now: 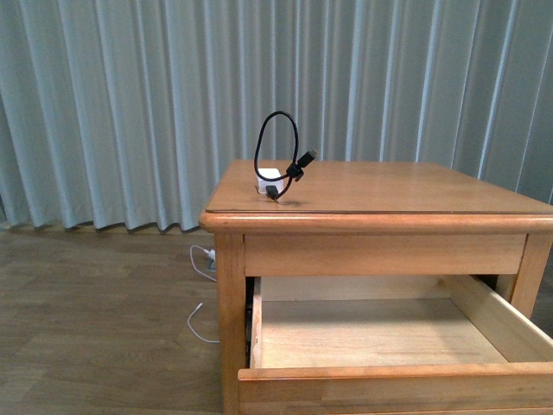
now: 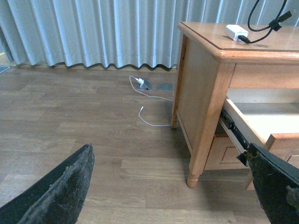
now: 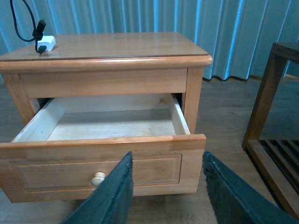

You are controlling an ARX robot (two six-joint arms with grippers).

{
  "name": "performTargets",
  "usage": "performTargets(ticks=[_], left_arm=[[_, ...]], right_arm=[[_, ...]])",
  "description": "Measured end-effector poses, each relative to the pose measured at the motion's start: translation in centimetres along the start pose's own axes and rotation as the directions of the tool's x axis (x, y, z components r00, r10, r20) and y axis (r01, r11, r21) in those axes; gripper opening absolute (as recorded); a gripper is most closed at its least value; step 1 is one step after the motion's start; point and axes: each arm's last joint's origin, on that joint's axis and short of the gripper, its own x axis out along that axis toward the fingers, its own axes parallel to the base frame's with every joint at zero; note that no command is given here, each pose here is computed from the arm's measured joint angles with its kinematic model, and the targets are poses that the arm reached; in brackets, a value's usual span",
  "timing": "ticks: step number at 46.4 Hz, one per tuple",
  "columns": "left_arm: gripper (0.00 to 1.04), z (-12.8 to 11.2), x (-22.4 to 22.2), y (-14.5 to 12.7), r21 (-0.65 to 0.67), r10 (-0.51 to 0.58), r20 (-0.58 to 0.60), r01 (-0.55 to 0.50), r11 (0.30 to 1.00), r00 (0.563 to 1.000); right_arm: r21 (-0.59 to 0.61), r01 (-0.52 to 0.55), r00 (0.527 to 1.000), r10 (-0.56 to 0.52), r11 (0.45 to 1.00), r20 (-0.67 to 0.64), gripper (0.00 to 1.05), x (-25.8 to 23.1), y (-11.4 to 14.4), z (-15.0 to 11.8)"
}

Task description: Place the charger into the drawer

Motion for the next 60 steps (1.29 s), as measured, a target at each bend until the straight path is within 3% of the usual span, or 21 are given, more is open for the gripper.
performTargets(ticks=[5,10,26,40,42,46,52,60], left_arm=[[0.99,0.0,0.0,0.0,0.0,0.0,0.0,0.0,1.0,1.0],[0.99,0.0,0.0,0.0,0.0,0.0,0.0,0.0,1.0,1.0],[0.99,0.0,0.0,0.0,0.0,0.0,0.0,0.0,1.0,1.0],[0.99,0.0,0.0,0.0,0.0,0.0,0.0,0.0,1.0,1.0],[0.99,0.0,0.0,0.0,-0.002,0.006,-0.002,-0.006,1.0,1.0],[0.99,-0.3,0.2,-0.3,-0.047,0.183,-0.143,-0.191,0.98,0.973],[0.99,1.0,1.1,-1.3,-0.044,0.167,-0.203,-0.179,0.983,0.965],[0.99,5.8,4.5,-2.7,-0.061,0.067,-0.18,-0.079,0.995,0.981]], right_arm=[[0.0,0.0,1.0,0.0,1.0,-0.003,0.29,0.0,0.0,0.0],[0.0,0.0,1.0,0.0,1.0,-0.002,0.02,0.0,0.0,0.0],[-0.002,0.0,1.0,0.0,1.0,-0.002,0.02,0.0,0.0,0.0],[-0.003,0.0,1.0,0.0,1.0,-0.002,0.49,0.0,0.0,0.0],[-0.003,0.0,1.0,0.0,1.0,-0.002,0.6,0.0,0.0,0.0],[-0.003,0.0,1.0,0.0,1.0,-0.002,0.77,0.0,0.0,0.0],[-0.002,0.0,1.0,0.0,1.0,-0.002,0.98,0.0,0.0,0.0],[-0.002,0.0,1.0,0.0,1.0,-0.002,0.97,0.0,0.0,0.0]])
